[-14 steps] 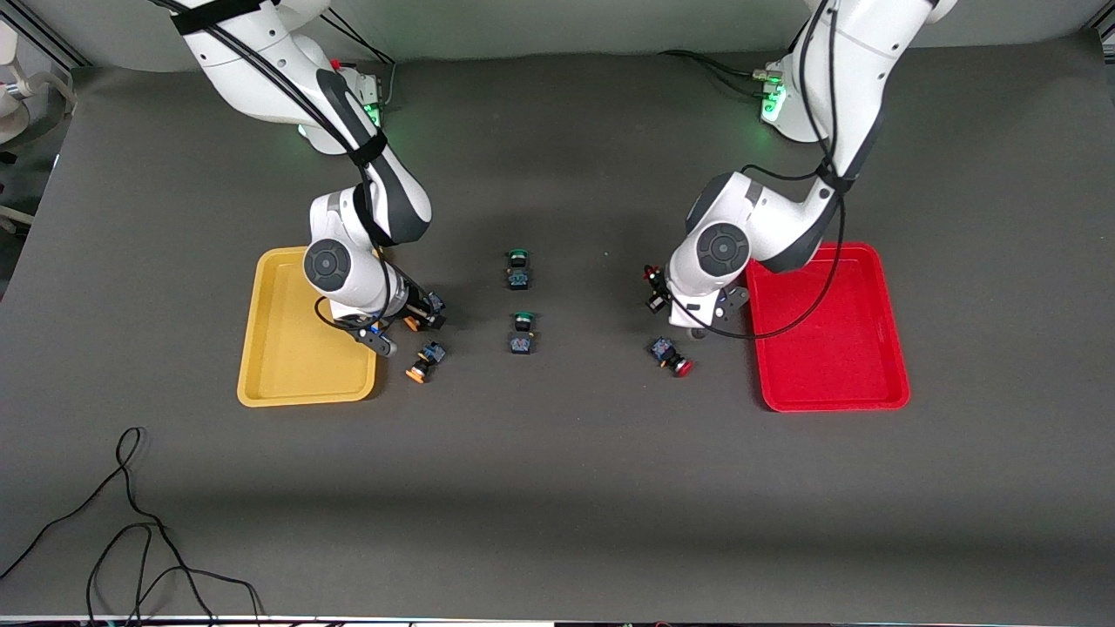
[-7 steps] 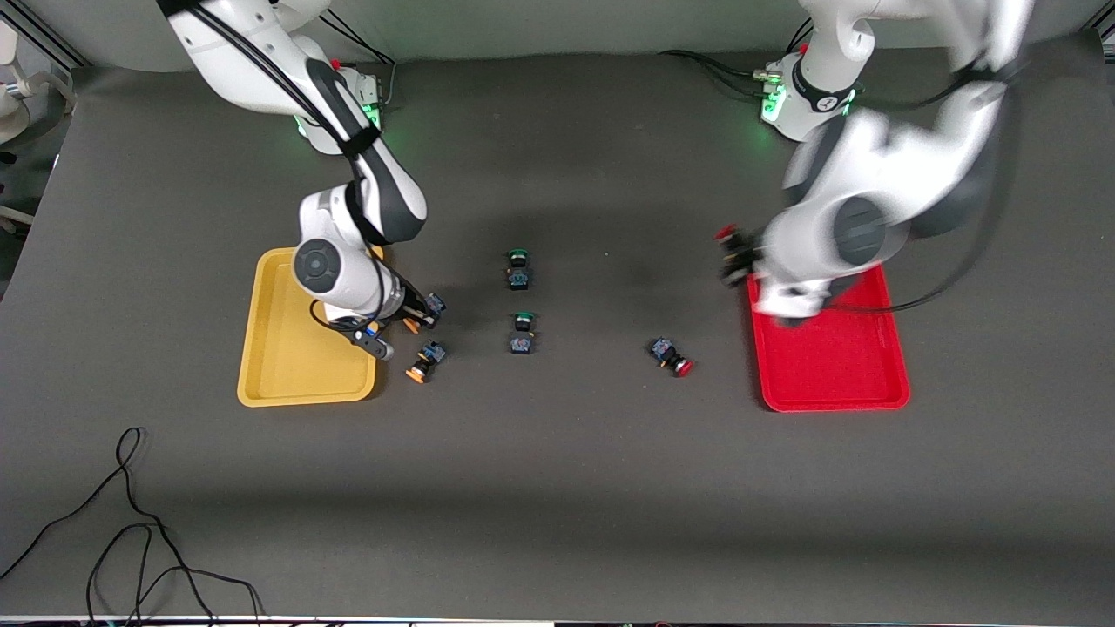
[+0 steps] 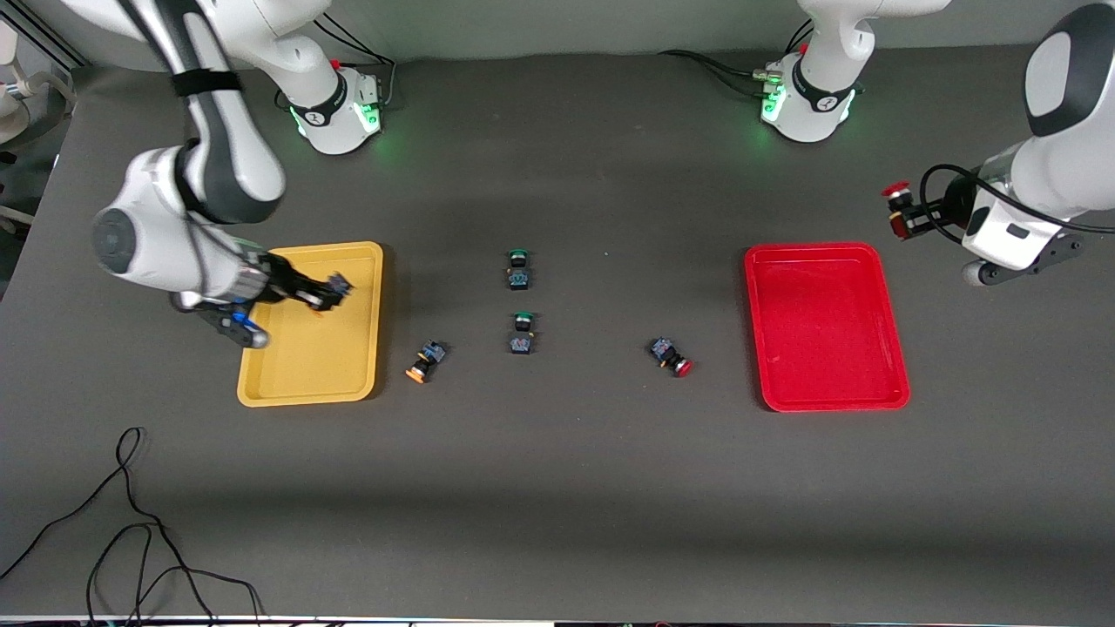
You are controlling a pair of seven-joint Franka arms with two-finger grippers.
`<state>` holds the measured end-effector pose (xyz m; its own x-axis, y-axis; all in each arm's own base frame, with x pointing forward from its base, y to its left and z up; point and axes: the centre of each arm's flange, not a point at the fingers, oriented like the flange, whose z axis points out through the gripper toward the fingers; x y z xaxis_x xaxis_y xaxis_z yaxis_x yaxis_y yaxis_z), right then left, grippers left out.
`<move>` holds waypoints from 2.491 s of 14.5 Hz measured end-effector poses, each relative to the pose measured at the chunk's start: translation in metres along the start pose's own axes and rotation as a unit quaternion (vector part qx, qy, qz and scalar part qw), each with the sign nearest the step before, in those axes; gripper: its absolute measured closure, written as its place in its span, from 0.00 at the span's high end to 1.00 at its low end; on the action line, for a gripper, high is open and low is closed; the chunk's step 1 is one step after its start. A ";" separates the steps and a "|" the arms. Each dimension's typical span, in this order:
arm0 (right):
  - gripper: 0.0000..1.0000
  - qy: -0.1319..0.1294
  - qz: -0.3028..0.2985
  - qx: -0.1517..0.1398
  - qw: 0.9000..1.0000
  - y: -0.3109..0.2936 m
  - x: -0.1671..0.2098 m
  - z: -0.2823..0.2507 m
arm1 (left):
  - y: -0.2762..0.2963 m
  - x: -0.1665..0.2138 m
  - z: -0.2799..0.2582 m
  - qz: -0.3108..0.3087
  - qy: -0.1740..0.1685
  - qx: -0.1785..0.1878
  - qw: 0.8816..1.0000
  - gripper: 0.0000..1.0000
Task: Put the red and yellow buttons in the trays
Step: 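Lift the orange button with the right gripper while the left gripper lifts the red button, then lower the buttons into the trays and open both grippers, then grasp the second orange button with the right gripper while the left gripper grasps red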
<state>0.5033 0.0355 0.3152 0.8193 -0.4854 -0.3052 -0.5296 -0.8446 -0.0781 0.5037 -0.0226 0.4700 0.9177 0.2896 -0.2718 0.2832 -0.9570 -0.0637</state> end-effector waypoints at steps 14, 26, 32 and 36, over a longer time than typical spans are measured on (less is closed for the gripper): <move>0.46 0.028 -0.028 -0.032 0.999 0.095 0.022 0.108 | 0.034 0.076 0.264 0.000 -0.057 0.018 0.998 0.48; 1.00 0.074 0.003 0.030 0.997 -0.084 0.012 0.012 | 0.171 0.000 -0.044 0.006 -0.047 0.016 0.999 1.00; 1.00 0.068 0.052 0.015 0.996 -0.186 -0.010 0.081 | 0.309 0.037 0.084 -0.103 -0.015 -0.042 0.994 1.00; 1.00 0.079 0.054 0.003 0.995 -0.187 0.002 0.124 | 0.344 0.058 0.175 -0.165 -0.003 -0.064 0.984 0.99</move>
<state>0.5764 0.2207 0.2118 0.7821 -0.6024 -0.1596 -0.6167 -0.7850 -0.0589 0.6058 -0.3379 0.2640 0.7678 0.5843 -0.2627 0.5991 -0.8001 -0.0284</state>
